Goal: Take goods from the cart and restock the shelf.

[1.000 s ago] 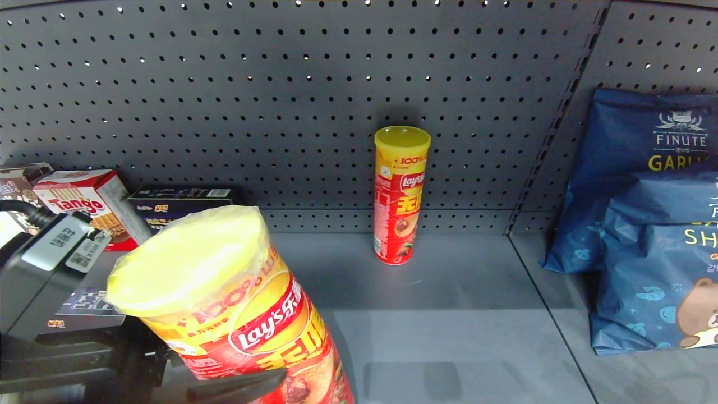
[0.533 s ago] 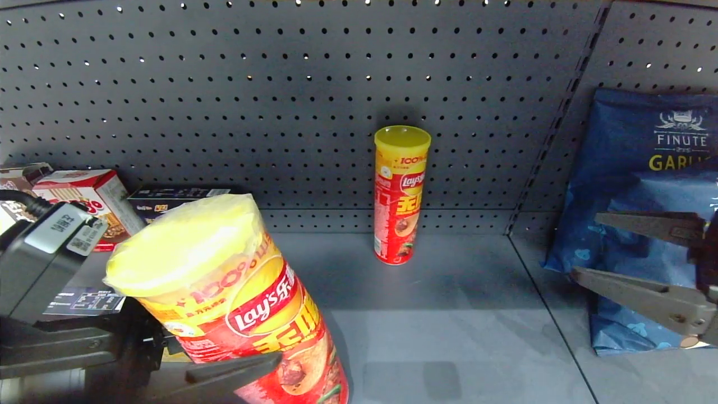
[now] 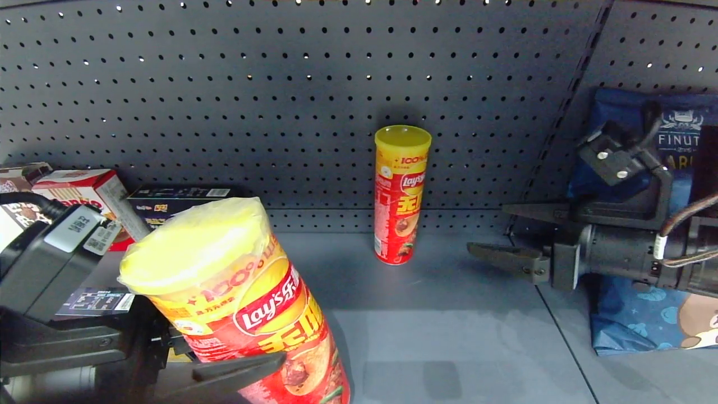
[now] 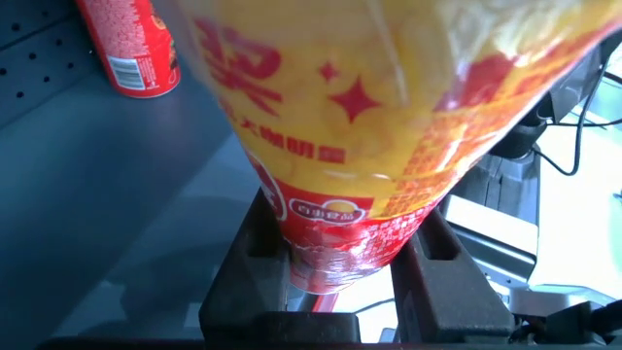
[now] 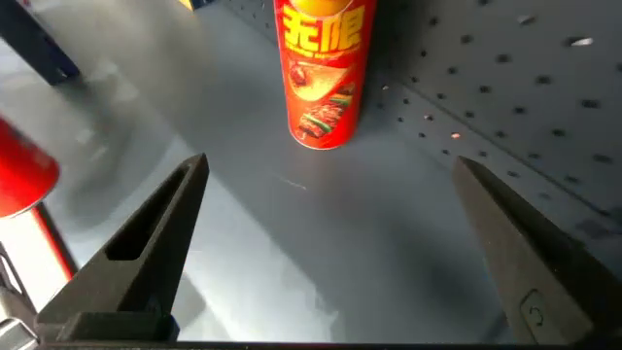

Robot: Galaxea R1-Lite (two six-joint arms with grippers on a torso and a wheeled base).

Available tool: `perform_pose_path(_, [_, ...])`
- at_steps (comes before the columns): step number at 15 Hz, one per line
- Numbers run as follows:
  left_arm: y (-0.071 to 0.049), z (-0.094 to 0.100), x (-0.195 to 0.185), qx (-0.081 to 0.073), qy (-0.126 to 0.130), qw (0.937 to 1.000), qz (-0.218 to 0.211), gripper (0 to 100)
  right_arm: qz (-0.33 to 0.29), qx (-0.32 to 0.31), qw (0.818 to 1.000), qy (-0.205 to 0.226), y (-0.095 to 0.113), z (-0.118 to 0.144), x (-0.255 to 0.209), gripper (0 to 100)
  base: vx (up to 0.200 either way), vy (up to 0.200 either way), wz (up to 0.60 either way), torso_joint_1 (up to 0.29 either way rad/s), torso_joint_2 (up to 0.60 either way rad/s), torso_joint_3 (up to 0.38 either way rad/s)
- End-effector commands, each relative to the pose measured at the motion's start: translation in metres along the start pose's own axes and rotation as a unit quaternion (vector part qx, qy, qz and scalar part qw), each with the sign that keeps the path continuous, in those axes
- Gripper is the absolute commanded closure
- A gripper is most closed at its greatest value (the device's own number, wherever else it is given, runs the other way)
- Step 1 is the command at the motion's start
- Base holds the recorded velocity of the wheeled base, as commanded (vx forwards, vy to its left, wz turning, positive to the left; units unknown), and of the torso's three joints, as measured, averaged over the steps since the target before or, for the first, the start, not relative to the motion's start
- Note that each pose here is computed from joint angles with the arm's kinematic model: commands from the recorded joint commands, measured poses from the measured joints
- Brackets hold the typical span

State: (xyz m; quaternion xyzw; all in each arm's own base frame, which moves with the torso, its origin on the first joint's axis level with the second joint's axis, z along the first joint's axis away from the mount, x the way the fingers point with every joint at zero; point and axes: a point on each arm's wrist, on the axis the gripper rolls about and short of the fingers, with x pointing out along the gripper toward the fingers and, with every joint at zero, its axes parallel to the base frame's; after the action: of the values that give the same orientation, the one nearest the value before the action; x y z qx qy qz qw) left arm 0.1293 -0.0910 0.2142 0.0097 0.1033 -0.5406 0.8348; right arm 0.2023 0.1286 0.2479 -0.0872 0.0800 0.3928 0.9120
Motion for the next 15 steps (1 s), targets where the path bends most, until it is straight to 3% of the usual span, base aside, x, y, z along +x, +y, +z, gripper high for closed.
perform_pose_path(1, [0.0, 0.0, 0.0, -0.001, 0.0, 1.0, 0.0, 100, 0.009, 0.003, 1.0, 0.014, -0.002, -0.008, 0.027, 0, 0.0, 0.0, 0.0, 0.0, 0.0, 0.0])
perform_pose_path(4, [0.0, 0.0, 0.0, -0.001, 0.0, 1.0, 0.0, 100, 0.005, 0.012, 1.0, -0.014, -0.01, -0.004, 0.056, 0, 0.0, 0.0, 0.0, 0.0, 0.0, 0.0])
perform_pose_path(15, [0.001, 0.0, 0.001, -0.002, 0.0, 1.0, 0.0, 100, 0.02, 0.011, 1.0, -0.011, -0.019, -0.01, 0.108, 0, 0.0, 0.0, 0.0, 0.0, 0.0, 0.0])
